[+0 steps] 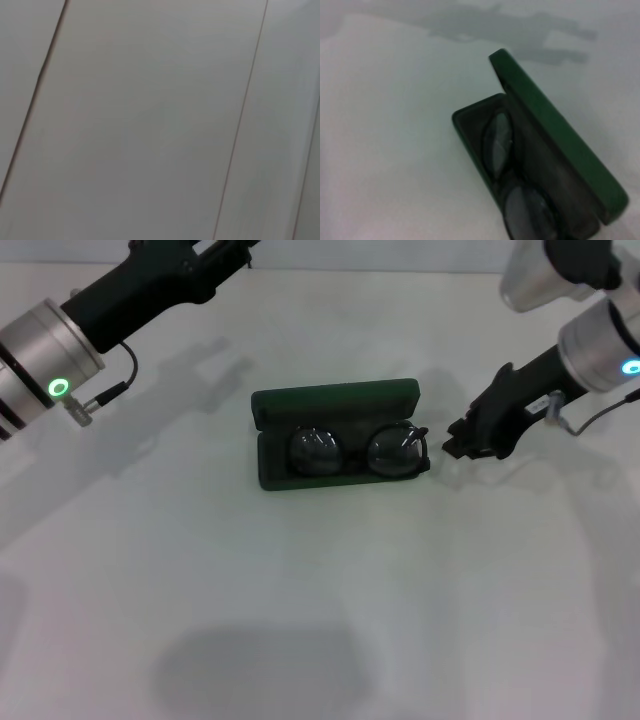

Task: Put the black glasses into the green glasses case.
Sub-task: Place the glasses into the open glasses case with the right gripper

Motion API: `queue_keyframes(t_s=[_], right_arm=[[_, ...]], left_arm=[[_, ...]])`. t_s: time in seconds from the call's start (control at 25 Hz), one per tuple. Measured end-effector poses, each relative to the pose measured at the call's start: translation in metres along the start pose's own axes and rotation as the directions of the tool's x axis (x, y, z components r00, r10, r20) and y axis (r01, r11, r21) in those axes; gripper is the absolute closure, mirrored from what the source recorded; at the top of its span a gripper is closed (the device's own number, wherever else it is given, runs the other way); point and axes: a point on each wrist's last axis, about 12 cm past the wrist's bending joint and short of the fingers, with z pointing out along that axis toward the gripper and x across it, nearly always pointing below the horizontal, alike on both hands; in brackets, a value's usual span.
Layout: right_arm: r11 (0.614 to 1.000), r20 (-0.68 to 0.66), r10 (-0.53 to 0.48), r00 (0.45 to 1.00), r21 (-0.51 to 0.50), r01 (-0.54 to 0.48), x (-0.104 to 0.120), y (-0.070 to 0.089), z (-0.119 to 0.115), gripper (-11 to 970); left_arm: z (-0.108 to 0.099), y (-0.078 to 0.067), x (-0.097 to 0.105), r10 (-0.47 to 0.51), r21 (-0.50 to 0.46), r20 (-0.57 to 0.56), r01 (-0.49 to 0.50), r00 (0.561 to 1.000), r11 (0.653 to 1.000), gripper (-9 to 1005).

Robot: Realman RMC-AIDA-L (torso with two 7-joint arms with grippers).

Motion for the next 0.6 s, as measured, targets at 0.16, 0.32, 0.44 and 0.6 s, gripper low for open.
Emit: queue_keyframes(t_s=[0.16,0.32,0.44,0.6], right_arm=[[0.999,-0.042,-0.004,0.999,-0.048,0.002,-0.003,0.005,0.011,774],[0.997,-0.102,-0.028,0.994,-0.070,0.021,-0.002,0.013,0.022,774],[0.998,-0.124,-0.036,0.992,-0.062,0.028,-0.003,0.016,0.027,776],[0.999,-0.100,-0.037,0.994,-0.035,0.033,-0.006,0.015,0.031,780]], left_arm=[[0.005,-0.001,-0.002,-0.001,0.016,-0.006,0.001,1.000,1.000,498],[0.008,-0.003,0.000,-0.005,0.024,-0.004,0.005,1.000,1.000,498],[0.009,-0.004,0.000,-0.007,0.026,-0.003,0.007,1.000,1.000,499],[0.010,-0.007,0.002,-0.013,0.031,-0.001,0.013,1.000,0.999,499]])
